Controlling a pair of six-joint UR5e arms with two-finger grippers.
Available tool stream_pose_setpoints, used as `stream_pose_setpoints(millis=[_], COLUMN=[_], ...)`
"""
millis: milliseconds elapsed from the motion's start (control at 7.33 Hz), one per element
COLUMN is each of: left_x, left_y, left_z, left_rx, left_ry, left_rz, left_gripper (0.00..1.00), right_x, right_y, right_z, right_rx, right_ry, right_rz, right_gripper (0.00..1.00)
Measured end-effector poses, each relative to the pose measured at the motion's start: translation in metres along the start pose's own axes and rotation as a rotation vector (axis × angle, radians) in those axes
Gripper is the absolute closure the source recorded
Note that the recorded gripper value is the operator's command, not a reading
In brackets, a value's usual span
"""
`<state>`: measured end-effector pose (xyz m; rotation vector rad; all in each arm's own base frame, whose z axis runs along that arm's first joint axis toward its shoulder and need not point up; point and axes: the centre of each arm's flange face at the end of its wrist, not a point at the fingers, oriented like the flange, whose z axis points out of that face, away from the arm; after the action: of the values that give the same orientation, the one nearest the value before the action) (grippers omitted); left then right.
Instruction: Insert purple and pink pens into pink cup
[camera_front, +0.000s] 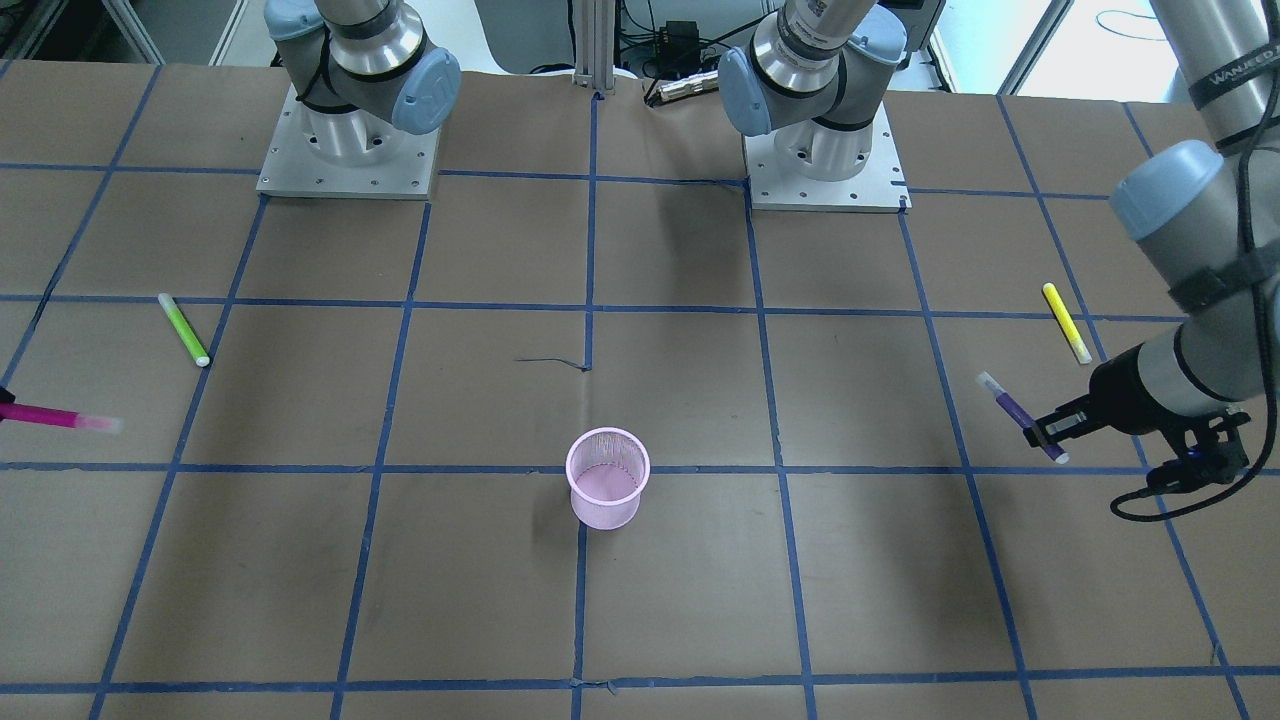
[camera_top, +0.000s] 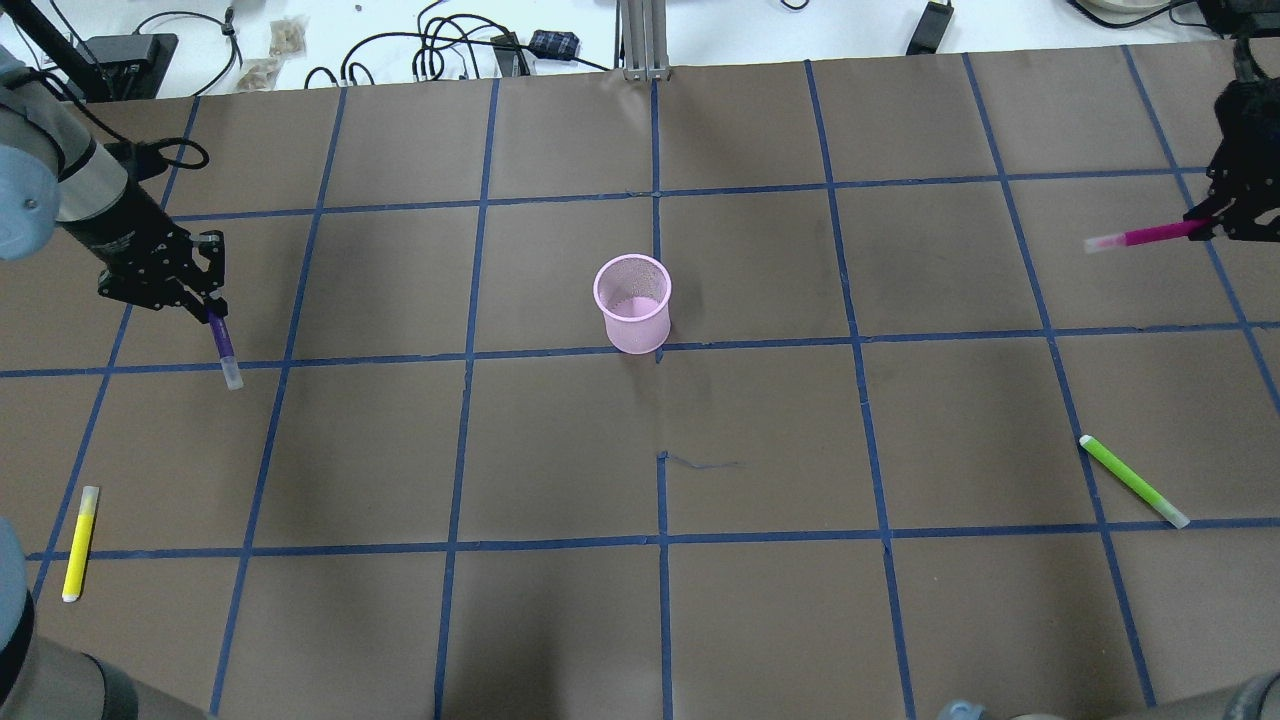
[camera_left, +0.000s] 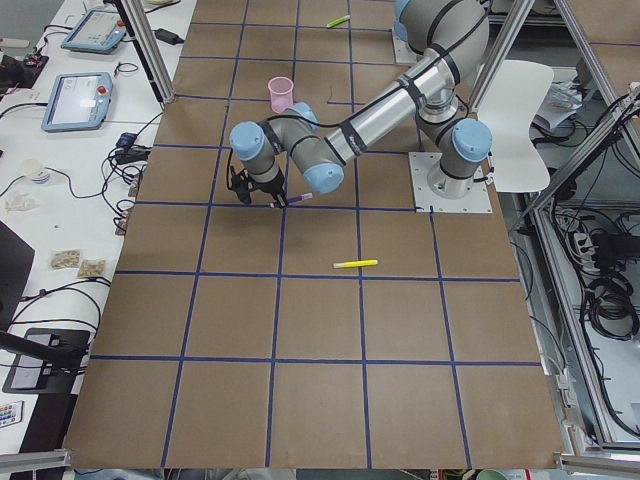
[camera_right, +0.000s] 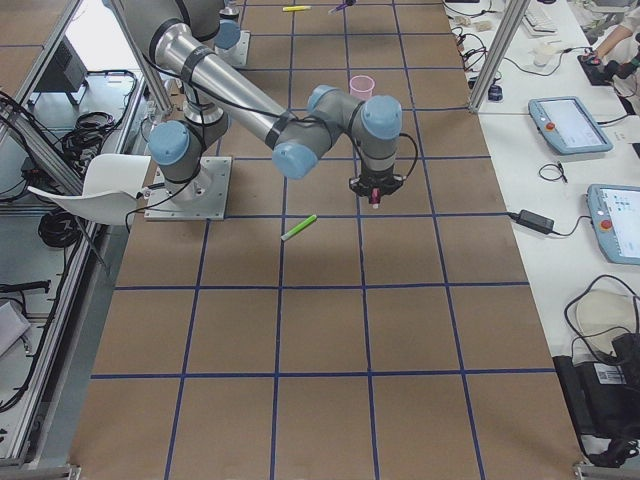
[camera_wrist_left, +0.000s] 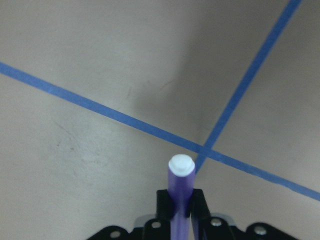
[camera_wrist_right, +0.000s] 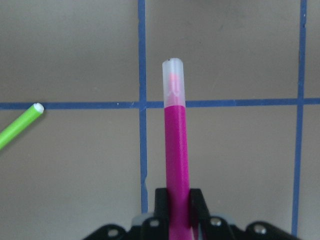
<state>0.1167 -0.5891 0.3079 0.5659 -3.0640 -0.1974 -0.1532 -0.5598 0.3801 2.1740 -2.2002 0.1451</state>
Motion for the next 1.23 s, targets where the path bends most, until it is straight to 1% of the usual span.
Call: stream_pose_setpoints(millis=[136, 409, 682, 818, 955, 1227], left_x=[0.027, 0.082, 0.141, 0.168, 0.187, 0.203], left_y=[0.014, 0.046, 0.076, 0.090, 0.100, 0.115], left_z=[-0.023, -0.060, -0.076, -0.076, -0.070, -0.055], left_rx=[0.049, 0.144, 0.227, 0.255, 0.286, 0.352], left_ry=[-0.012, -0.014, 0.004, 0.014, 0.018, 0.017], left_rz=[0.011, 0.016, 0.027, 0.025, 0.027, 0.035], left_gripper=[1.00, 1.00, 1.00, 1.00, 1.00, 1.00], right_x=[0.001, -0.004, -0.019, -0.029, -0.035, -0.037], right_y=[-0.055, -0.159, -0.265, -0.311, -0.341, -0.381], right_z=[-0.019, -0.041, -0.044, -0.041, -0.035, -0.013], right_rx=[-0.035, -0.063, -0.112, -0.127, -0.126, -0.105], right_ry=[0.000, 0.012, 0.037, 0.052, 0.060, 0.080], right_rz=[0.035, 0.138, 0.213, 0.239, 0.283, 0.379], right_gripper=[0.90, 0.90, 0.89, 0.89, 0.89, 0.87])
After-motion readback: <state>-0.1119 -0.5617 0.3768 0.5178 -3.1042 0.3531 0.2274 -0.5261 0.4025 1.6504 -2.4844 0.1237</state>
